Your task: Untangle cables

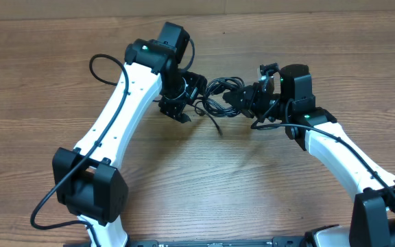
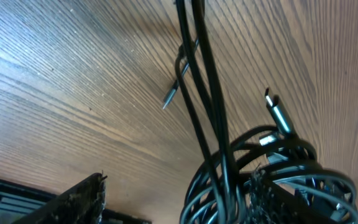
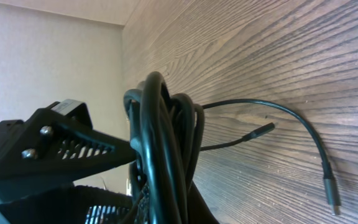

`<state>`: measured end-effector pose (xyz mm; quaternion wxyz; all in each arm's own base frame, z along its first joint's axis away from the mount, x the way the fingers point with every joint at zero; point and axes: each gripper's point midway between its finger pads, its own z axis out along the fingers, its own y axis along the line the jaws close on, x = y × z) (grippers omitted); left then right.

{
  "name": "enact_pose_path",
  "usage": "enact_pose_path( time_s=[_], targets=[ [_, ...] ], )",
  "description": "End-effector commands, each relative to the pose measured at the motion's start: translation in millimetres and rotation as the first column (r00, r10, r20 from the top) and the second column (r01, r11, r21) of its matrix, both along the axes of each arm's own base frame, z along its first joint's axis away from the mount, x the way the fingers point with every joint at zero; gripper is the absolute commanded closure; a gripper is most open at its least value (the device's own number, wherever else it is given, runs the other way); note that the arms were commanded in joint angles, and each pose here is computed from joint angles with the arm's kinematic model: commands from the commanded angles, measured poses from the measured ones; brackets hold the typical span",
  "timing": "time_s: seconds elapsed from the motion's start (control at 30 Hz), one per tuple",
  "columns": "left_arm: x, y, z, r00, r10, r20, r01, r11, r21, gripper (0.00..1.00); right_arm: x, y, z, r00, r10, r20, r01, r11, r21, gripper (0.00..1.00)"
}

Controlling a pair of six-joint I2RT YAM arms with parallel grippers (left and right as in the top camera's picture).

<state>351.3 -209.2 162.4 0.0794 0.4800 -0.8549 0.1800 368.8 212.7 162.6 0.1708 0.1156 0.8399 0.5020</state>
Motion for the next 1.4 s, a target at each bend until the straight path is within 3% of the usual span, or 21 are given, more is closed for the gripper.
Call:
enact_pose_path(
  time_s=[0.0, 0.03, 0.07, 0.1, 0.3, 0.43, 0.87, 1.13, 1.23, 1.37],
  targets=[
    [8, -5, -19, 0.999, 0.044, -0.028, -0.042, 0.998, 0.037, 0.27, -4, 5, 20, 0.999, 0.032, 0.042, -0.033, 0.999, 0.037, 0.96],
    [9, -7, -21, 0.999, 0.044, -0.032, -0.043, 0.998, 0.035, 0.33, -4, 5, 20, 0.999, 0.031, 0.039, -0.032, 0.999, 0.038, 0.96],
    [8, -14, -28, 0.998, 0.036, -0.054, -0.035, 0.999, 0.017, 0.48, -4, 5, 20, 0.999, 0.032, 0.04, -0.033, 0.999, 0.038, 0.96],
    [8, -19, -31, 0.997, 0.029, -0.067, -0.029, 1.0, 0.002, 0.53, -4, 5, 20, 0.999, 0.031, 0.041, -0.033, 0.999, 0.038, 0.96],
    [7, -41, -46, 0.995, -0.009, -0.098, 0.003, 0.999, -0.054, 0.65, -4, 5, 19, 0.999, 0.028, 0.037, -0.029, 0.999, 0.035, 0.96],
    [5, -44, -47, 0.994, -0.023, -0.104, 0.016, 0.998, -0.063, 0.95, -4, 5, 19, 0.999, 0.027, 0.036, -0.029, 0.999, 0.035, 0.96],
    [17, -26, -44, 0.987, -0.16, -0.017, 0.158, 0.983, -0.097, 0.96, 2, -10, -2, 0.998, -0.064, -0.012, 0.063, 0.996, -0.062, 0.96],
    [33, 1, -47, 0.994, -0.105, -0.004, 0.105, 0.992, -0.064, 0.96, -24, 9, 11, 0.984, 0.162, 0.073, -0.162, 0.987, -0.003, 0.96],
    [38, 11, -47, 0.997, -0.079, -0.003, 0.078, 0.995, -0.064, 0.96, -29, 6, 1, 0.984, 0.171, 0.051, -0.169, 0.985, -0.039, 0.96],
    [43, 20, -47, 0.998, -0.06, -0.001, 0.06, 0.996, -0.06, 0.96, -28, -15, -30, 0.997, 0.062, -0.048, -0.069, 0.981, -0.179, 0.96]
  ],
)
